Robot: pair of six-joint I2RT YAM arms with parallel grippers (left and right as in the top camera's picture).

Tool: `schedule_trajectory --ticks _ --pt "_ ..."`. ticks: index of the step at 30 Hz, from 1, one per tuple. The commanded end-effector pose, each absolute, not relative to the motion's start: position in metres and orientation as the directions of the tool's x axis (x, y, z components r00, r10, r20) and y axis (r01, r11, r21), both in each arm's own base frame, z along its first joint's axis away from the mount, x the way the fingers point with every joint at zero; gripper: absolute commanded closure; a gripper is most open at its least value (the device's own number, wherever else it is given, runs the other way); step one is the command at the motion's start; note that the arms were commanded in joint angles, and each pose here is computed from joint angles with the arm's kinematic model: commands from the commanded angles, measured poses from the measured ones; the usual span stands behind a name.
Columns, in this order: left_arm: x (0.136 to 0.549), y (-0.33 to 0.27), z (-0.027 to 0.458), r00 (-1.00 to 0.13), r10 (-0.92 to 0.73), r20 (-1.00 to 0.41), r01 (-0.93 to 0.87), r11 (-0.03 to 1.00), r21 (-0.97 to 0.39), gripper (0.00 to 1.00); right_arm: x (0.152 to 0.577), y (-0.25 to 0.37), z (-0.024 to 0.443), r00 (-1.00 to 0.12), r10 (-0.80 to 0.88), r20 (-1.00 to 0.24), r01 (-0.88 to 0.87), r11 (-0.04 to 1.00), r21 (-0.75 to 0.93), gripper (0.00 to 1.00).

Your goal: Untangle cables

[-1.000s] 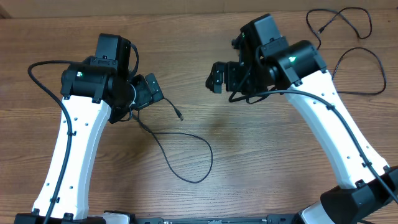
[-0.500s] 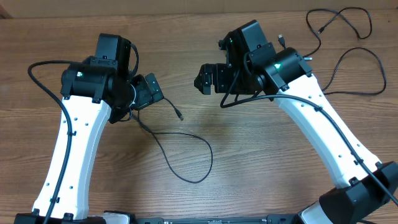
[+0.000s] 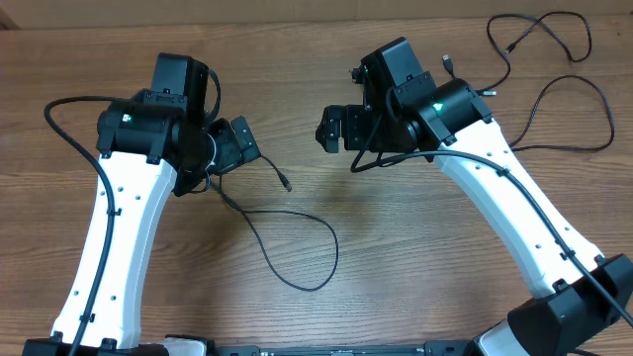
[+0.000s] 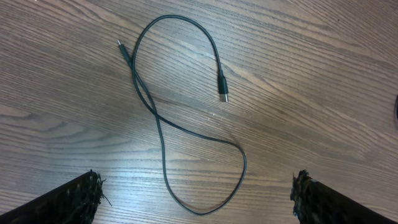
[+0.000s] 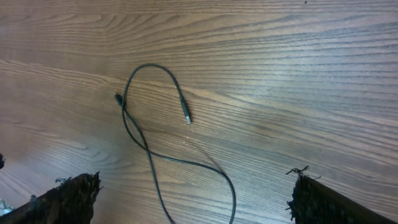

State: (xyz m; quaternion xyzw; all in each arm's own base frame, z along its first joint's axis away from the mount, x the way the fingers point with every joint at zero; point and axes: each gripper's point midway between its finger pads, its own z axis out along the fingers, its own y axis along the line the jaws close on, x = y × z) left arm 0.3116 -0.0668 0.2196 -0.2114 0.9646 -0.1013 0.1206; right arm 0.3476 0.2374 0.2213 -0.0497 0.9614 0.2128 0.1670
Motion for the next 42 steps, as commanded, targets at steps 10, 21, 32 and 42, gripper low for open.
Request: schedule_trajectory --ticks 10,21,32,42 --pt "0.324 -0.071 0.225 -0.858 -0.463 -0.223 -0.397 0.872 -0.285 0.0 0.353 0.239 0.196 -0.945 -0.079 -0.317 -0.193 0.919 0.344 0.0" --pt "0.325 -0.068 0.225 -0.829 -0.522 -0.2 -0.454 0.837 -0.305 0.0 0.33 0.264 0.175 -0.919 -0.299 -0.256 -0.386 0.812 0.439 0.0" --pt "0.31 -0.016 0.218 -0.669 -0.737 -0.096 -0.696 0.667 -0.266 0.0 0.311 0.289 0.135 -0.825 -0.47 -0.314 -0.564 0.723 0.398 0.0" --pt "0.308 0.0 0.217 -0.667 -0.727 -0.162 -0.701 0.686 -0.193 0.0 0.276 0.331 0.076 -0.611 -0.688 -0.392 -0.789 0.57 0.228 0.04"
